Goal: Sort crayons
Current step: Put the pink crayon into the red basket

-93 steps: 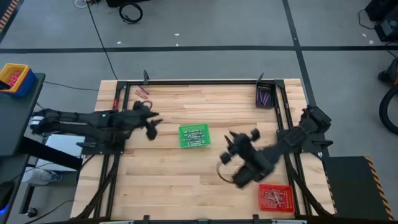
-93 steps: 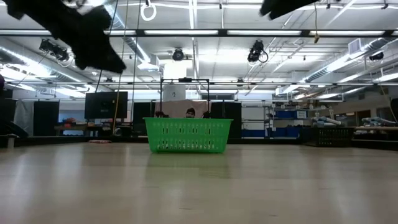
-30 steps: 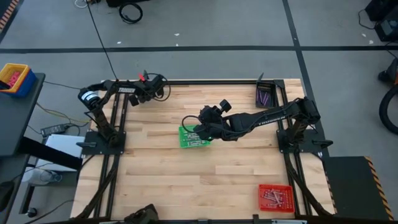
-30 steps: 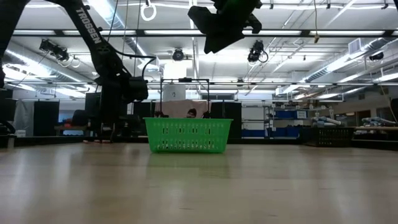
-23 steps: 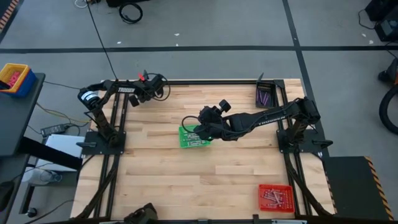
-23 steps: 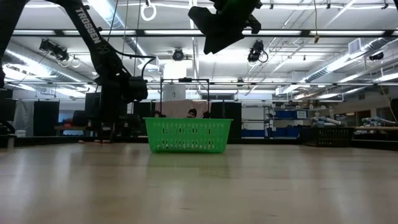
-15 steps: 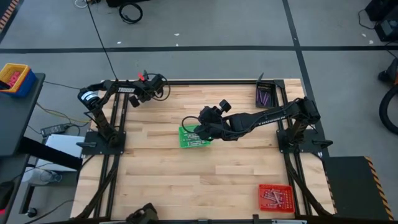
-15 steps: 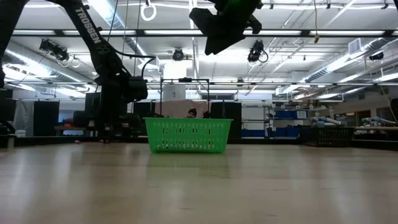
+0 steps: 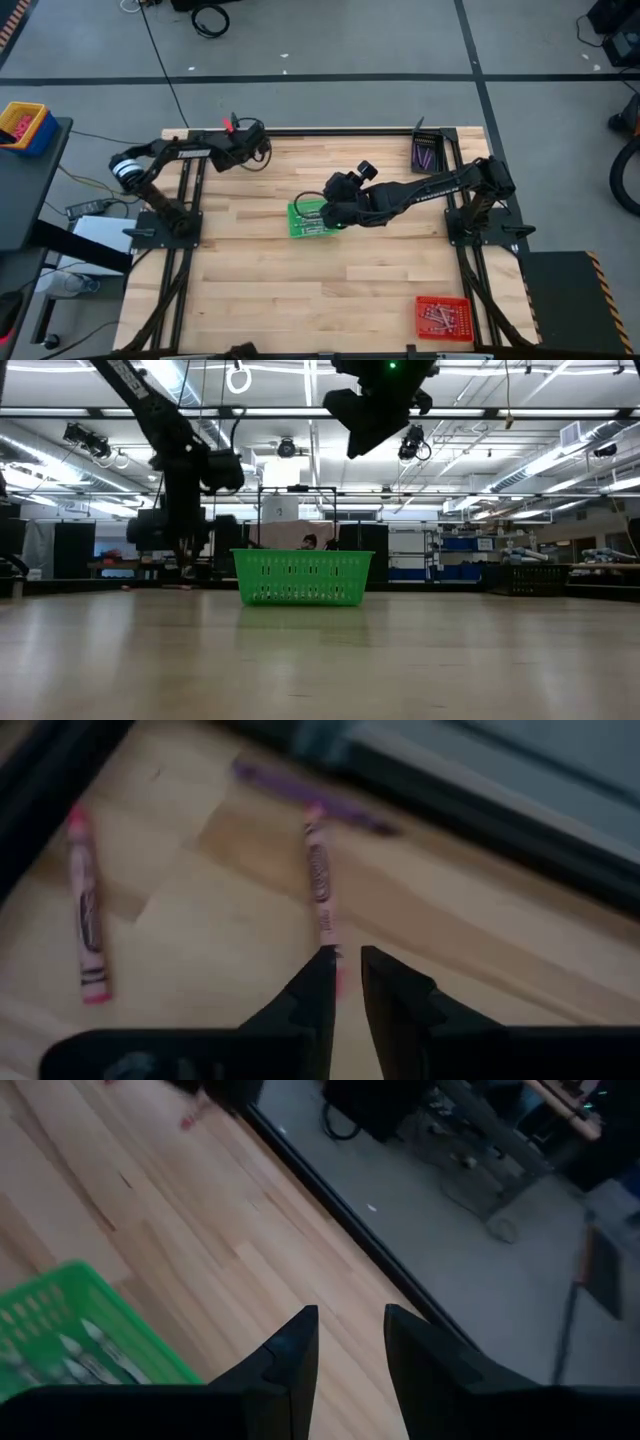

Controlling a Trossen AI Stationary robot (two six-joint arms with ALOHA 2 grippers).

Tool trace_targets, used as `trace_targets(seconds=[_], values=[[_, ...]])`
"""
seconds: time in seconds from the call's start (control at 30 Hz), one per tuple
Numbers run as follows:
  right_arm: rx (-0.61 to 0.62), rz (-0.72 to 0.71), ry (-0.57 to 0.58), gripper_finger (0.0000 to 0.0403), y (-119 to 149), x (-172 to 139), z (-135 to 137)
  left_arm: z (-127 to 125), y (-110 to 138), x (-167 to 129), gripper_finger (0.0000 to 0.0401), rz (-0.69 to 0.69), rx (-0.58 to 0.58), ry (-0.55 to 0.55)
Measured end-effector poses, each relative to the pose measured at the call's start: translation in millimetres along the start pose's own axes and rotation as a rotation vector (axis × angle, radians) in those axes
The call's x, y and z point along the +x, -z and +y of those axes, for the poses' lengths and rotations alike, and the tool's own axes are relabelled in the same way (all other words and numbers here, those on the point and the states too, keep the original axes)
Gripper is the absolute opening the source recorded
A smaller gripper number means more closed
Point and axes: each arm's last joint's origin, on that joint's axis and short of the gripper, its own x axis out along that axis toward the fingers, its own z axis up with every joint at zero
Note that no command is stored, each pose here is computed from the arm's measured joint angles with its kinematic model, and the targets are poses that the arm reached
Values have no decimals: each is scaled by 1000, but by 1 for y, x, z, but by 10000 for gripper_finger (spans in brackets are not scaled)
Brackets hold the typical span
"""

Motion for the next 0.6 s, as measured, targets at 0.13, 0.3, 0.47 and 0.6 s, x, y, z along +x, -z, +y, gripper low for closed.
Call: trace_targets(seconds=[0.13,0.3,0.47,0.6], values=[[-38,13,72,121,9,-7,-4,-6,12,-30,53,-41,139,105],[-4,-32,147,121,11,-17,-11,-13,41,-74,34,-83,321,281],[16,-58,154,121,10,-24,-14,-18,77,-116,15,-108,467,503],[24,-68,144,121,10,-27,-12,-11,95,-134,10,-171,537,535]])
